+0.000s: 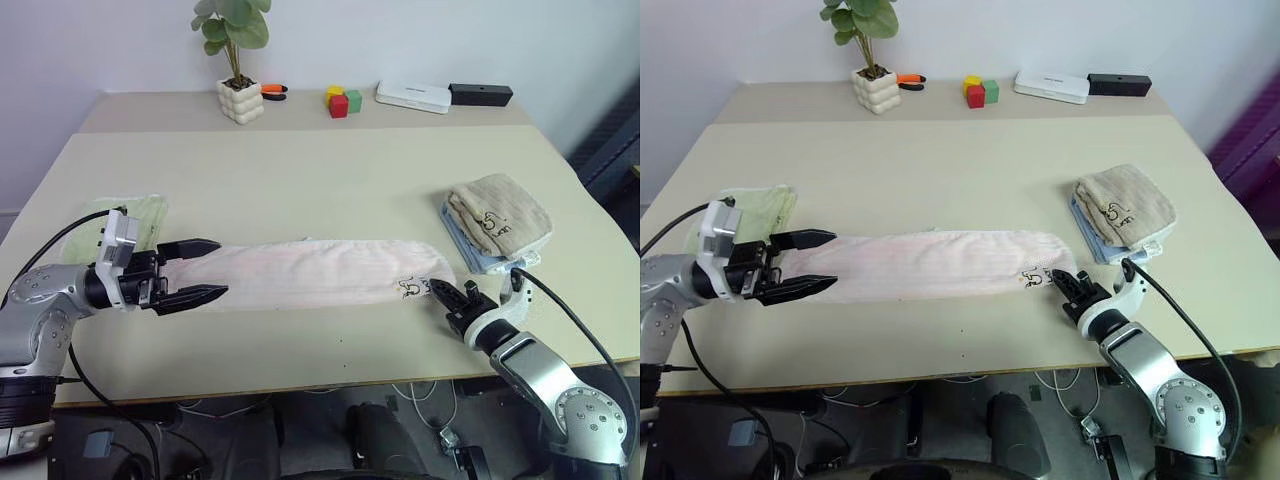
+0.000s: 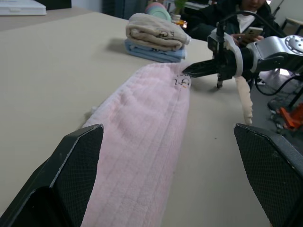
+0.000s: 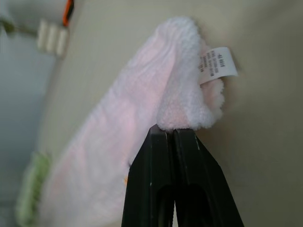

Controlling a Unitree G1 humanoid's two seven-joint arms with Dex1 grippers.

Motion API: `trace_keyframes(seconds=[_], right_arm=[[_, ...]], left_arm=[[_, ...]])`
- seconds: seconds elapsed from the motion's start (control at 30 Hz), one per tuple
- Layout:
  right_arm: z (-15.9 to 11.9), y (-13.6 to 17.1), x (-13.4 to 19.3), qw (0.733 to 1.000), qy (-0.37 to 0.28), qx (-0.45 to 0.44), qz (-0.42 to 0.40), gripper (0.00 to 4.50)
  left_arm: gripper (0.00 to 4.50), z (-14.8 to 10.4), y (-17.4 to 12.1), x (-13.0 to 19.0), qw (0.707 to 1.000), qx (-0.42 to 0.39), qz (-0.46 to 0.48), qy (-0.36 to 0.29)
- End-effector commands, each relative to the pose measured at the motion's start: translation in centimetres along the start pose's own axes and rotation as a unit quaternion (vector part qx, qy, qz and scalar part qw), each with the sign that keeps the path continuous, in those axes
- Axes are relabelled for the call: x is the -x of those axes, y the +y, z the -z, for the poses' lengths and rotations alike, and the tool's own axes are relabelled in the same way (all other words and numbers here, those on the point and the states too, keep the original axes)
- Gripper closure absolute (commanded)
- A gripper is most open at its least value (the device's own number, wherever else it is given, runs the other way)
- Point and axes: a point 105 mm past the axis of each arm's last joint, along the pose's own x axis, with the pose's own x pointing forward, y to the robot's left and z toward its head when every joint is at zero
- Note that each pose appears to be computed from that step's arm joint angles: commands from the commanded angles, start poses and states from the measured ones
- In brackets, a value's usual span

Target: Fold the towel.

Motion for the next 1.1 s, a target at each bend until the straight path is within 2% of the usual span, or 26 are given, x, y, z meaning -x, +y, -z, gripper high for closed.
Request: trace_keyframes(seconds=[0.03, 0.2, 0.43, 0.53, 0.77, 0.9, 1.1], right_arm=[[-0.6, 3.6, 0.0, 0.989, -0.004, 0.128, -0.073, 4.48], [0.1, 7.9, -0.4, 0.964, -0.007, 0.217, -0.151, 4.48], [2.3, 10.1, -0.4, 0.922, 0.026, 0.328, -0.204, 4.48], [3.1, 10.7, -0.7, 0.909, 0.043, 0.348, -0.224, 4.48], [5.0, 11.6, -2.5, 0.892, 0.083, 0.361, -0.26, 4.48], [5.5, 12.5, -2.9, 0.894, 0.09, 0.337, -0.281, 4.48], [7.4, 13.4, -3.3, 0.885, 0.124, 0.327, -0.309, 4.48]], left_arm=[[0.0, -0.8, 0.1, 0.3, 1.0, -0.015, -0.007, -0.014], [0.0, -0.8, 0.2, 0.2, 1.0, -0.016, -0.011, -0.018], [0.0, -0.7, 0.0, 0.7, 1.0, -0.012, -0.019, -0.019], [0.0, -0.7, -0.2, 0.9, 1.0, -0.013, -0.02, -0.016], [0.0, -0.9, -0.6, 1.6, 0.999, -0.016, -0.032, -0.012], [0.0, -0.9, -1.0, 1.9, 0.999, -0.015, -0.04, -0.01], [0.0, -0.9, -1.7, 2.3, 0.999, -0.012, -0.05, -0.01]])
